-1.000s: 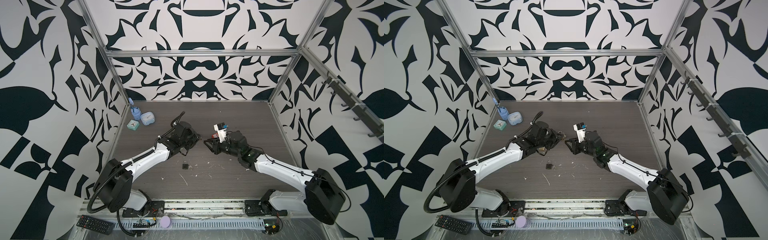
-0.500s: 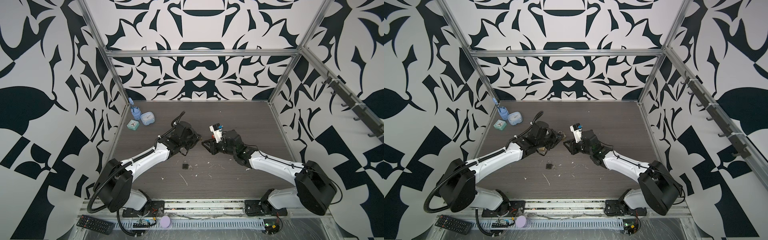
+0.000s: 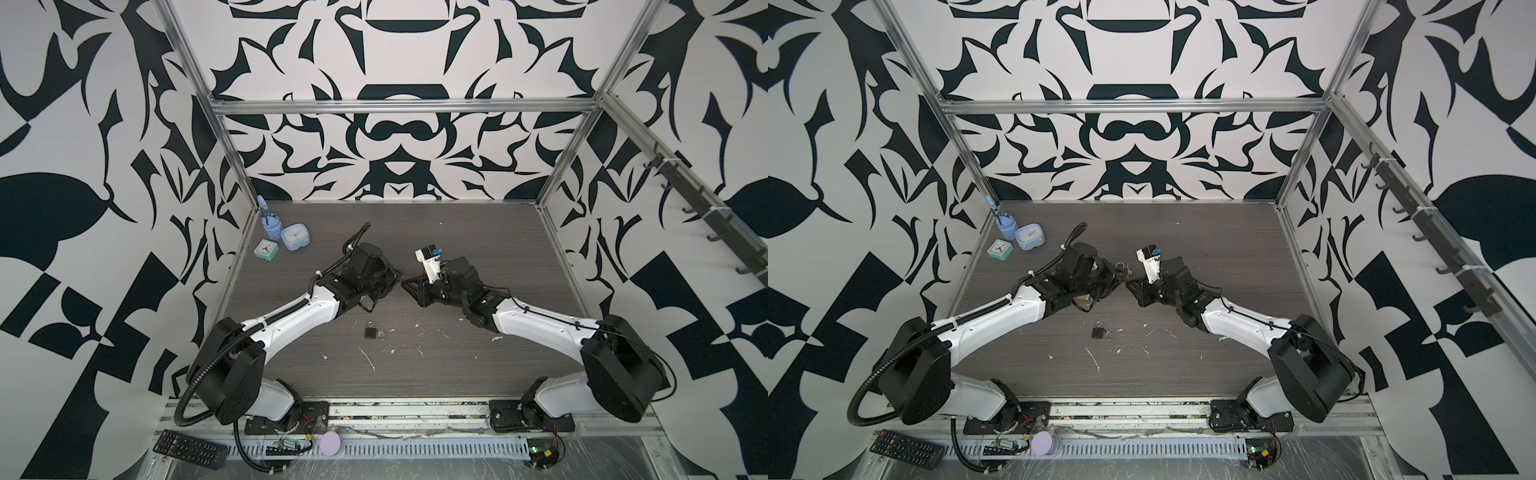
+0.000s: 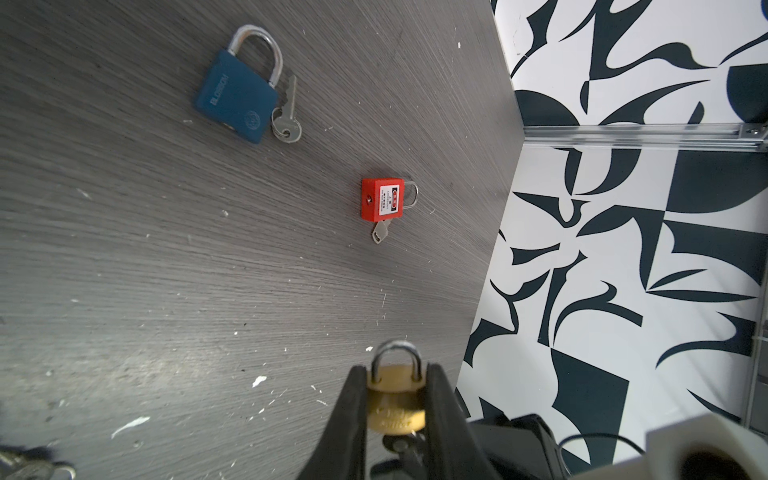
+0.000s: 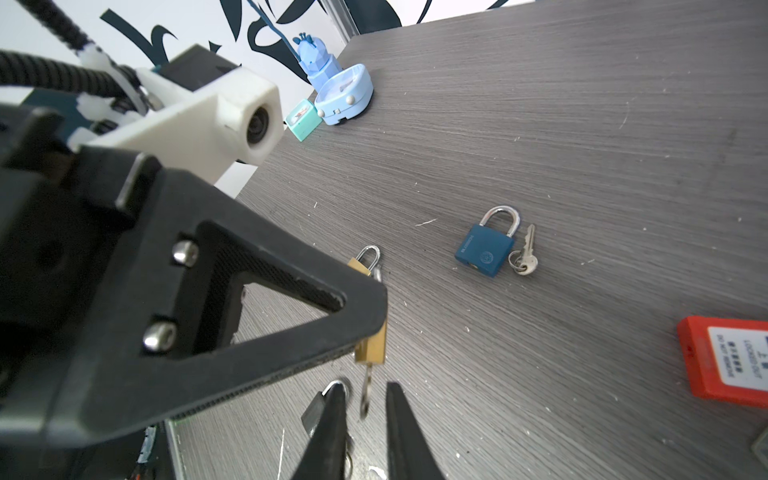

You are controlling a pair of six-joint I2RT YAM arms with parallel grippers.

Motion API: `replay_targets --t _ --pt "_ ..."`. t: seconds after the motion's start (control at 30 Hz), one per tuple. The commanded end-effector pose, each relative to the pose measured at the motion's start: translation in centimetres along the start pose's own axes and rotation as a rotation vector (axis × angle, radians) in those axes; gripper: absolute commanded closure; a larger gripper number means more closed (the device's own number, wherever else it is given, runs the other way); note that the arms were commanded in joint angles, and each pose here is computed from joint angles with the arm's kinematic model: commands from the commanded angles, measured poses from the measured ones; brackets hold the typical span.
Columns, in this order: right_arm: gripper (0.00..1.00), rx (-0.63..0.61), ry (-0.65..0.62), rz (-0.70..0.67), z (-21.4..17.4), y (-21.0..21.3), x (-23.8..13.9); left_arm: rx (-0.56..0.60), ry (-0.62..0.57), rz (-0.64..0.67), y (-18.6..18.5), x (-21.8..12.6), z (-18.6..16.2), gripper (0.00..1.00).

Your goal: Lock with the key

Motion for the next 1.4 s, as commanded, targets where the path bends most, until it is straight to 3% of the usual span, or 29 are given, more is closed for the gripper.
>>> replay_targets --t 0.0,0.37,0.7,1.03,1.23,1.37 --pt "0.86 -0.031 -0.056 0.053 1.9 1.6 -0.2 0.004 -0.003 -0.014 -0.8 -0.2 0.5 1.00" --pt "1.00 -0.026 -0.048 0.056 1.8 1.6 -0.1 0.006 -0.008 -0.013 -0.8 -0.3 0.6 1.00" --pt "1.00 -0.013 -0.036 0.061 1.0 1.3 -0.6 -0.002 -0.062 -0.009 -0.4 -0.6 2.3 1.00" --pt "1.00 0.021 -0.005 0.037 -1.7 -0.4 -1.9 -0.033 -0.179 -0.017 0.2 -1.9 6.3 1.00" --pt "1.00 0.024 -0.049 0.010 -1.9 -0.5 -3.7 0.045 -0.187 0.029 -0.2 -3.0 7.0 1.00" --pt "1.00 0.040 -0.079 -0.033 -1.3 -0.8 -5.4 0.158 -0.123 0.085 -0.4 -3.5 5.8 1.00"
Point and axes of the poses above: each gripper's point midway between its finger pads, its own x axis out along the fingers, its own y axis along the line the jaws close on, z = x × y, the point moved 8 cm from there along -x, back along the fingers, and after that the axes turned 14 degrees about x, right-handed, at the moved point
